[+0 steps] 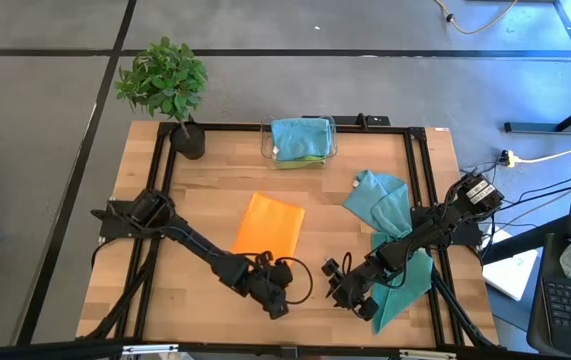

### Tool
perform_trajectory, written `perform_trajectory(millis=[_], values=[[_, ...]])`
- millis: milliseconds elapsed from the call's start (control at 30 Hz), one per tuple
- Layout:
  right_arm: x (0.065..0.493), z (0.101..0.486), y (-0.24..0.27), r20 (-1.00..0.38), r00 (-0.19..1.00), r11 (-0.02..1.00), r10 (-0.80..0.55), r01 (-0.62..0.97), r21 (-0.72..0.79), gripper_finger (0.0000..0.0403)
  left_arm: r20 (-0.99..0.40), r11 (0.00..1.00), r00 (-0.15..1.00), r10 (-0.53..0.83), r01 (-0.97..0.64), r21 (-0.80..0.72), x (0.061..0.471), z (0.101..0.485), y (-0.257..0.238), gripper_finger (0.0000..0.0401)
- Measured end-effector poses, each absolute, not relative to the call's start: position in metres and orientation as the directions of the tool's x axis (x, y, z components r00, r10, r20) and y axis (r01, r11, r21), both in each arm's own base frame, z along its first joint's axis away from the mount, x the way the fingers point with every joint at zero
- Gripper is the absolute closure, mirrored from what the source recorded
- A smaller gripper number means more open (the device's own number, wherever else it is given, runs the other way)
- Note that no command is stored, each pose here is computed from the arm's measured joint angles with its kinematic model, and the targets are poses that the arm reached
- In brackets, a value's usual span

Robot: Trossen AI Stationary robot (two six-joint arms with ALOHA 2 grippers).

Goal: Fold microfiber towels
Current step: Fold the orange microfiber towel

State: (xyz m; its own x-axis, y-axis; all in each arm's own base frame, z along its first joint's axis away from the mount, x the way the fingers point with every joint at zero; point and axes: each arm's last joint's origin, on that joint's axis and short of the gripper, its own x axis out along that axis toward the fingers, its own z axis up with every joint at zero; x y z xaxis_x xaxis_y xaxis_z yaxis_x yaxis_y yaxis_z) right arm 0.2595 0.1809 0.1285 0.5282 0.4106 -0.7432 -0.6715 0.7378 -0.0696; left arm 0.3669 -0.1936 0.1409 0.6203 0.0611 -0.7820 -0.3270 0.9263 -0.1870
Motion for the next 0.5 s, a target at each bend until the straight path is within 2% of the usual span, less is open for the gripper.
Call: perform_trajectory(millis=[100,300,500], values=[[0.26,0.129,0.181,-0.733,0.537,0.728,0.417,-0.68,-0.084,0.0249,-0.759,0.93,0.646,0.076,-0.321,-0.181,0.371,0.143,-0.19,0.0401],[0.264,0.133,0.184,-0.693,0.571,0.731,0.44,-0.676,-0.093,0.0249,-0.811,0.943,0.584,0.038,-0.29,-0.165,0.366,0.154,-0.197,0.0401],[0.265,0.136,0.185,-0.669,0.589,0.735,0.453,-0.672,-0.094,0.0249,-0.835,0.932,0.523,0.169,-0.361,-0.037,0.351,0.171,-0.214,0.0401]])
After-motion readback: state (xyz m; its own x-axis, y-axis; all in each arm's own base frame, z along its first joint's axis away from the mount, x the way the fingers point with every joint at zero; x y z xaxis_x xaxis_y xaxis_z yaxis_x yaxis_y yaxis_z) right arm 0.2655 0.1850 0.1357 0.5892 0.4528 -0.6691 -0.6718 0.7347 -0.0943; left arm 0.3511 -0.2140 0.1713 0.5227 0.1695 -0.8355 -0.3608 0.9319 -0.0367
